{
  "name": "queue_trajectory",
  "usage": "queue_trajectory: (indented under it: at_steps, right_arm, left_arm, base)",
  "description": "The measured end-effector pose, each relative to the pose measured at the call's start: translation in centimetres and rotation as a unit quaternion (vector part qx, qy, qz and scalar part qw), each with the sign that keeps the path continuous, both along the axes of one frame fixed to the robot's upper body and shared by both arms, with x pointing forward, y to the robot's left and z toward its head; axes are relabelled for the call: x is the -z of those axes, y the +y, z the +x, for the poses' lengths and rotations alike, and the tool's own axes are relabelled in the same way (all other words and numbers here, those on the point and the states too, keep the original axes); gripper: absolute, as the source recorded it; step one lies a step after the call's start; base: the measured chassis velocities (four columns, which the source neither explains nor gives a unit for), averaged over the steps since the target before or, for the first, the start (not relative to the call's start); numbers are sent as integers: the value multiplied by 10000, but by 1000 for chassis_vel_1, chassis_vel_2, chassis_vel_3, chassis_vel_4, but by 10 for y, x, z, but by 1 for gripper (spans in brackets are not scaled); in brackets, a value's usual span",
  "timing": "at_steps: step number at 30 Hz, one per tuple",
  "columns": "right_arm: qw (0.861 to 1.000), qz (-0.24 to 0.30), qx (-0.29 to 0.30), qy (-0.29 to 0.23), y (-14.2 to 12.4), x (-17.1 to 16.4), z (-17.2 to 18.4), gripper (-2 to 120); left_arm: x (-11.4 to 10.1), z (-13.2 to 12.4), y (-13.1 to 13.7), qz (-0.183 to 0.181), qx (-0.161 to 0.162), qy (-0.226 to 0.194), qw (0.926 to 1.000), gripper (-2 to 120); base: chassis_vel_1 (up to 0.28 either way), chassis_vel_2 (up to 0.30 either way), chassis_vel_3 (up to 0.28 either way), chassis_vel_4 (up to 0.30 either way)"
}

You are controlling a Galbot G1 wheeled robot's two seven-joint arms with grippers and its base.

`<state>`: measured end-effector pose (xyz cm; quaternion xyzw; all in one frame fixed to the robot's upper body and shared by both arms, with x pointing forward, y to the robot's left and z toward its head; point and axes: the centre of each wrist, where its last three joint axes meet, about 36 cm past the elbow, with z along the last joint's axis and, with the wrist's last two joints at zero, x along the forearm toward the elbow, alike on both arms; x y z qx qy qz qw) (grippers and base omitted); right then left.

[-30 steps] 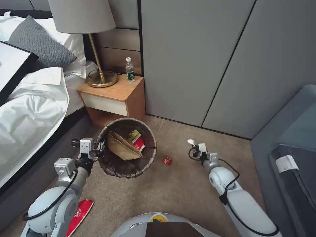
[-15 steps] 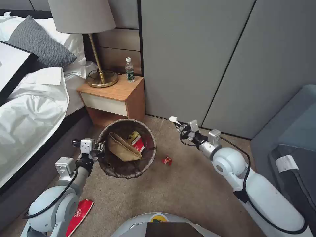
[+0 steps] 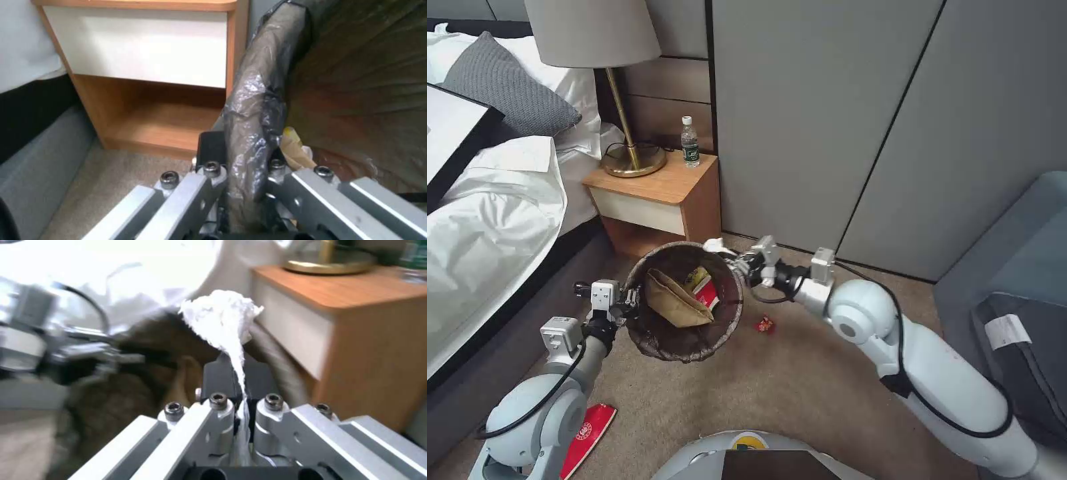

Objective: Pick up the trash bin, then pick up the garbage from the floor and place it into the trash bin.

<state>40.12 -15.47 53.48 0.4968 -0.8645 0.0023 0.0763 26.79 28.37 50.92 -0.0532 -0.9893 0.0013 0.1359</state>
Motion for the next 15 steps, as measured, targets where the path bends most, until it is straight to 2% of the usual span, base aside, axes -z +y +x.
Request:
queue_trajectory:
  at_steps: [6, 15]
  right_arm:
    - [9994, 27, -336, 78, 32, 7, -9, 0]
    - [9991, -116, -366, 183, 52, 8, -24, 0]
  left_arm:
    - [1, 1, 1, 15, 17, 62, 10000, 2]
    - [0, 2, 0, 21, 22, 166, 9999, 2]
  base:
    - [0, 0, 0, 0]
    - [0, 0, 0, 0]
